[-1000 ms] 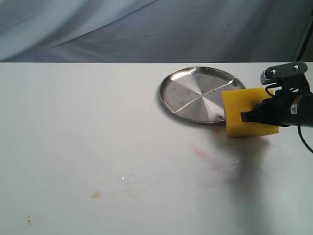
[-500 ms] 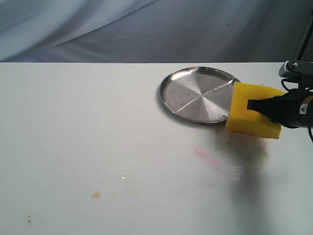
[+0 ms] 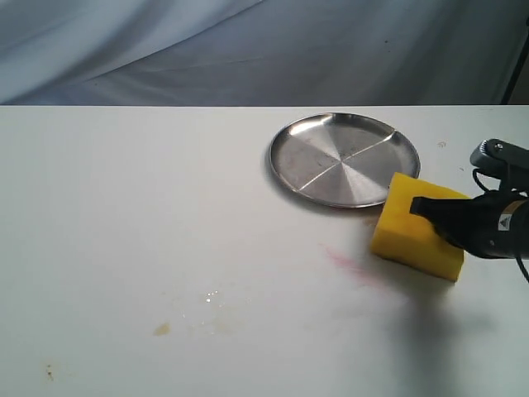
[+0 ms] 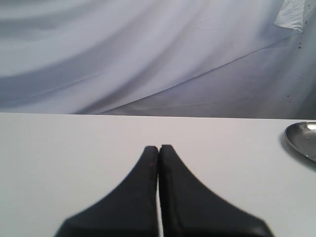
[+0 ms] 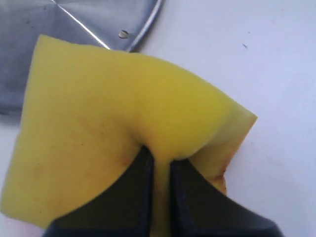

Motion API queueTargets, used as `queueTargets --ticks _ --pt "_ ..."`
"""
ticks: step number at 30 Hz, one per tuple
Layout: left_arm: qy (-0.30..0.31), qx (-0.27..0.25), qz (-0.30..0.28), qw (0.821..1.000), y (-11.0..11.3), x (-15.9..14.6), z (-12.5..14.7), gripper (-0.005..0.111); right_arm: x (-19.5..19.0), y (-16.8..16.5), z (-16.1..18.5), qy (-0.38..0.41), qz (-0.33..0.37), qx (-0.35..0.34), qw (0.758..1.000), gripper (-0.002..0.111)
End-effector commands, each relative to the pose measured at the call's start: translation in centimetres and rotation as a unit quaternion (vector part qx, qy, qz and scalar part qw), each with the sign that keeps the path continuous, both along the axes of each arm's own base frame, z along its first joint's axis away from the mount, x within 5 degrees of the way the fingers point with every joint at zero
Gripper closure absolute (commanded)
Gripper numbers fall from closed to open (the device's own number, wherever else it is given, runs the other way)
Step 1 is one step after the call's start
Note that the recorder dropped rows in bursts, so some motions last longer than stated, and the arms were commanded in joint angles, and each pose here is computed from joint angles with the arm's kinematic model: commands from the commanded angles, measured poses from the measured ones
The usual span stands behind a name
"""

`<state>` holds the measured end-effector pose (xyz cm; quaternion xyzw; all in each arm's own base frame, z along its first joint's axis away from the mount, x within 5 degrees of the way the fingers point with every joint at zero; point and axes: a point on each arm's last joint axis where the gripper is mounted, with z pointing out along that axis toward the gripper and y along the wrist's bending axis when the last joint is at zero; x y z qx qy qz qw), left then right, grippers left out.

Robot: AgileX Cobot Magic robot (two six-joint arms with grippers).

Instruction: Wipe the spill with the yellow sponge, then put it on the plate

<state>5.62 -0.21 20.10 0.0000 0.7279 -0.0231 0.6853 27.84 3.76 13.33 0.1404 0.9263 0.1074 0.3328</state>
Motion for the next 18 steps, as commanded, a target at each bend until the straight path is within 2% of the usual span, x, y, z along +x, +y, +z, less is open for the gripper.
queueTargets --ticks 1,8,18 --pt "-0.001 0.0 0.0 1.0 0.0 0.0 -0.1 0.105 -1.0 -0.5 -0.8 0.021 -0.052 0.033 0.998 0.108" --pt "-0.001 -0.001 0.0 1.0 0.0 0.0 -0.1 0.105 -1.6 -1.2 -1.3 0.037 -0.081 0.041 0.995 0.108" --pt "-0.001 0.0 0.0 1.0 0.0 0.0 -0.1 0.105 -1.6 3.7 -1.0 0.029 -0.051 0.082 0.995 0.108"
